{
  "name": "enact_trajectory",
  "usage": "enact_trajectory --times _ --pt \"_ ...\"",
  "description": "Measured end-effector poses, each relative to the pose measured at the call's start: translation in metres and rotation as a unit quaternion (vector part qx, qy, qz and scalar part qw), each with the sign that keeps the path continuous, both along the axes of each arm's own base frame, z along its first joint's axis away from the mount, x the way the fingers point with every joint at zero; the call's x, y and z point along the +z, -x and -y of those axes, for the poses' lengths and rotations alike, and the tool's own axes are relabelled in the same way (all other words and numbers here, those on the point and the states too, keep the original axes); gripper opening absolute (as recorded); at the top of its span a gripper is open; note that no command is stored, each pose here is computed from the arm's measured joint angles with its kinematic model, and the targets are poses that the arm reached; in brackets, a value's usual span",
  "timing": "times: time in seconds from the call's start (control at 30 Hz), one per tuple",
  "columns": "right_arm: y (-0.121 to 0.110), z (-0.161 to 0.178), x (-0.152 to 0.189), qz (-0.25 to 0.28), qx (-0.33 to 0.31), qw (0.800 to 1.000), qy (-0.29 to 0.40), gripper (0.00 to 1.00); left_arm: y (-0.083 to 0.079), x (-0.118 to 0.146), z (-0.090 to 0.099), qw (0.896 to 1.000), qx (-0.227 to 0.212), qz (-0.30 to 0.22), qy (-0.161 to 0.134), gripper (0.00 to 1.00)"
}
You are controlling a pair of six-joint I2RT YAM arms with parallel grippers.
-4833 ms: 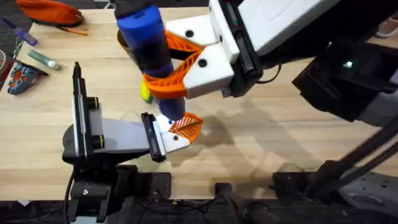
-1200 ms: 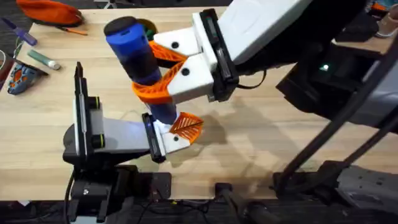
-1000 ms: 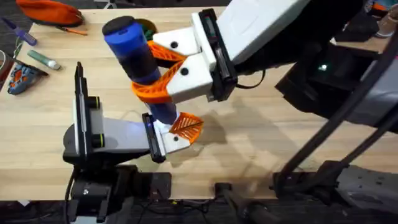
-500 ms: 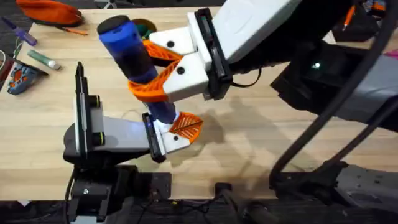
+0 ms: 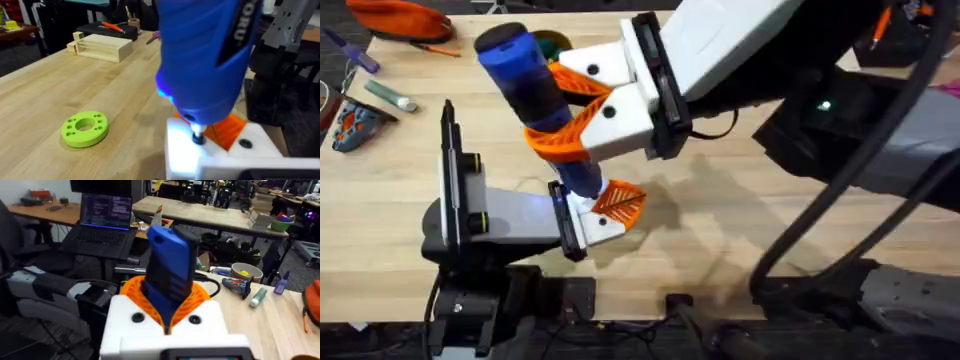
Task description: Pick up the gripper from the table and insert it into the empty holder that is missing its gripper. Then pick up a screw, insert it into the mounting hole, and use the screwdriver to tighten it. Finally, clean up the table by picking up the vegetable and placing it into the bucket.
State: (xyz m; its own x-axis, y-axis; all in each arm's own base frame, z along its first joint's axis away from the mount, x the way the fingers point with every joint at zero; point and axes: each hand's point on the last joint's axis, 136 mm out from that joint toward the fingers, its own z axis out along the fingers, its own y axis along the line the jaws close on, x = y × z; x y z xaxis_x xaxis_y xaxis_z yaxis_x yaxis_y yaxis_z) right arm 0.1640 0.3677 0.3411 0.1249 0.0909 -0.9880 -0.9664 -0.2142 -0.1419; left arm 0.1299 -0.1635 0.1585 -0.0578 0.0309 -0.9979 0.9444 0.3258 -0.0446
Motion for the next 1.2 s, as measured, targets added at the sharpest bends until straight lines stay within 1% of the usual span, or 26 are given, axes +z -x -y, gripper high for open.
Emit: enact_trajectory --times 0.17,0.3,0.43,0.6,0.73,0.87,0.97,1.07,1.13,1.2 --pt "0.004 0.004 0.005 -0.003 -0.003 1.0 -0.001 0.026 0.0 0.0 0.0 1.0 -0.001 0.004 -0.001 0.014" --pt "0.003 0.011 0.012 -0.011 -0.024 1.0 0.002 0.026 0.001 0.0 0.0 1.0 -0.002 0.006 -0.001 0.014" --pt "-0.002 0.013 0.015 -0.024 -0.033 0.999 0.014 0.026 0.001 0.0 0.0 1.0 -0.002 0.007 -0.002 0.014" --pt "-0.006 0.013 0.023 -0.02 -0.042 0.999 0.009 0.026 0.001 0.0 0.0 1.0 -0.002 0.007 -0.002 0.014" --pt "-0.009 0.015 0.023 -0.022 -0.048 0.999 0.01 0.026 0.001 0.0 0.0 1.0 -0.002 0.007 -0.002 0.014" --pt "-0.036 0.024 0.012 -0.051 -0.095 0.994 0.031 0.026 0.001 0.0 0.0 1.0 -0.002 0.007 -0.002 0.014" --pt "-0.067 0.037 -0.007 -0.091 -0.159 0.981 0.069 0.026 0.001 0.0 0.0 1.0 -0.002 0.007 -0.002 0.014" --pt "-0.1 0.061 -0.029 -0.125 -0.232 0.958 0.112 0.026 0.001 0.0 0.0 1.0 -0.002 0.007 -0.002 0.014" --pt "-0.122 0.083 -0.044 -0.144 -0.284 0.936 0.148 0.026 0.001 0.0 0.0 1.0 -0.002 0.007 -0.002 0.014" --pt "-0.139 0.107 -0.053 -0.147 -0.329 0.915 0.181 0.026 0.001 0.0 0.0 1.0 -0.002 0.007 -0.002 0.014"
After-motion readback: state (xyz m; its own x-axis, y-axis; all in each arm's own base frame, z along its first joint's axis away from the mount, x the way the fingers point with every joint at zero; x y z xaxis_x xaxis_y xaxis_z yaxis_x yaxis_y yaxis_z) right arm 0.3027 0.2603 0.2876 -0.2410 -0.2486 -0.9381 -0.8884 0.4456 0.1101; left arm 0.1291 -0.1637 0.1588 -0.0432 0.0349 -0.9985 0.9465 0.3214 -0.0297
